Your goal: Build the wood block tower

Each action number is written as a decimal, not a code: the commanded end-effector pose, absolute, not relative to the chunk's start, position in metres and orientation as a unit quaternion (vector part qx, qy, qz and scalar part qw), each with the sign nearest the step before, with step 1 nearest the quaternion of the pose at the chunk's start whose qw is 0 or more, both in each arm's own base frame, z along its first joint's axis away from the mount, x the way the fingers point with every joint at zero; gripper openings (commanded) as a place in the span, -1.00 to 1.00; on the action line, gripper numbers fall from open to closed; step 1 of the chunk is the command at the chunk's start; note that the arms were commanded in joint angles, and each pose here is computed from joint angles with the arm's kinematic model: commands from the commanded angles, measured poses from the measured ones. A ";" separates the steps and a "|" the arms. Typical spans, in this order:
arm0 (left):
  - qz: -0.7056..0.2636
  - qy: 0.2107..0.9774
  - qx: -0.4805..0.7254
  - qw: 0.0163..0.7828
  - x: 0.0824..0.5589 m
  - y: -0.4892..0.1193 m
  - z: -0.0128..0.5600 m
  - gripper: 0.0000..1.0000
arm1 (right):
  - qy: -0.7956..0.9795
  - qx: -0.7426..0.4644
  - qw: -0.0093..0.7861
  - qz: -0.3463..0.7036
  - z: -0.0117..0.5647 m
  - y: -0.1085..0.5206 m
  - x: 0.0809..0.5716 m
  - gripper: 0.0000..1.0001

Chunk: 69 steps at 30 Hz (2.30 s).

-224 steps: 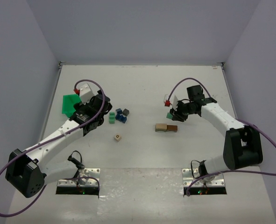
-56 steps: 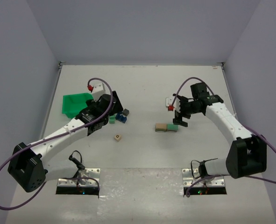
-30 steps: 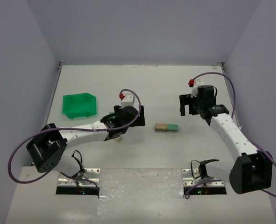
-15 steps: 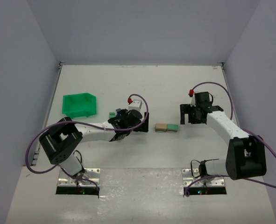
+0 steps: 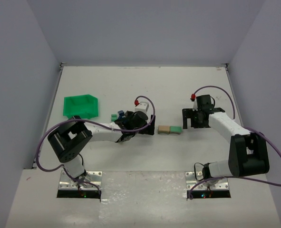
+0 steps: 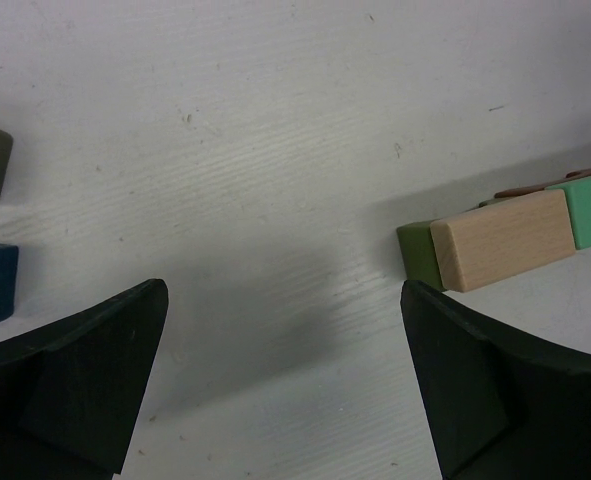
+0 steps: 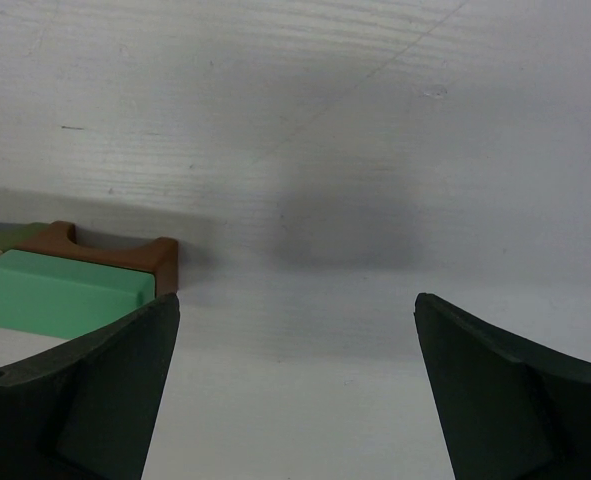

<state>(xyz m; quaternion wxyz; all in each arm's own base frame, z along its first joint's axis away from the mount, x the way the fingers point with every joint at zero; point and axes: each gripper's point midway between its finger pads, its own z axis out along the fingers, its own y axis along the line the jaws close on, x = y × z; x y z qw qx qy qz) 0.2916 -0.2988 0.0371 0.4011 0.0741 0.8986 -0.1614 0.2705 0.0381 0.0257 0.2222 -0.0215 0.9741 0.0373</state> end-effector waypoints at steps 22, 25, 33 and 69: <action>-0.190 0.887 0.087 0.411 0.303 -0.330 0.045 1.00 | 0.971 -0.021 0.235 0.047 0.026 0.042 0.284 0.97; -0.190 0.888 0.090 0.408 0.302 -0.332 0.043 1.00 | 0.969 -0.018 0.240 0.047 0.030 0.042 0.285 0.97; -0.181 0.881 0.072 0.431 0.306 -0.324 0.065 1.00 | 0.960 -0.001 0.281 0.022 0.052 0.032 0.294 0.97; -0.105 0.837 -0.210 0.495 0.268 -0.132 0.131 1.00 | 0.848 -0.323 0.344 0.240 0.099 0.289 0.336 0.97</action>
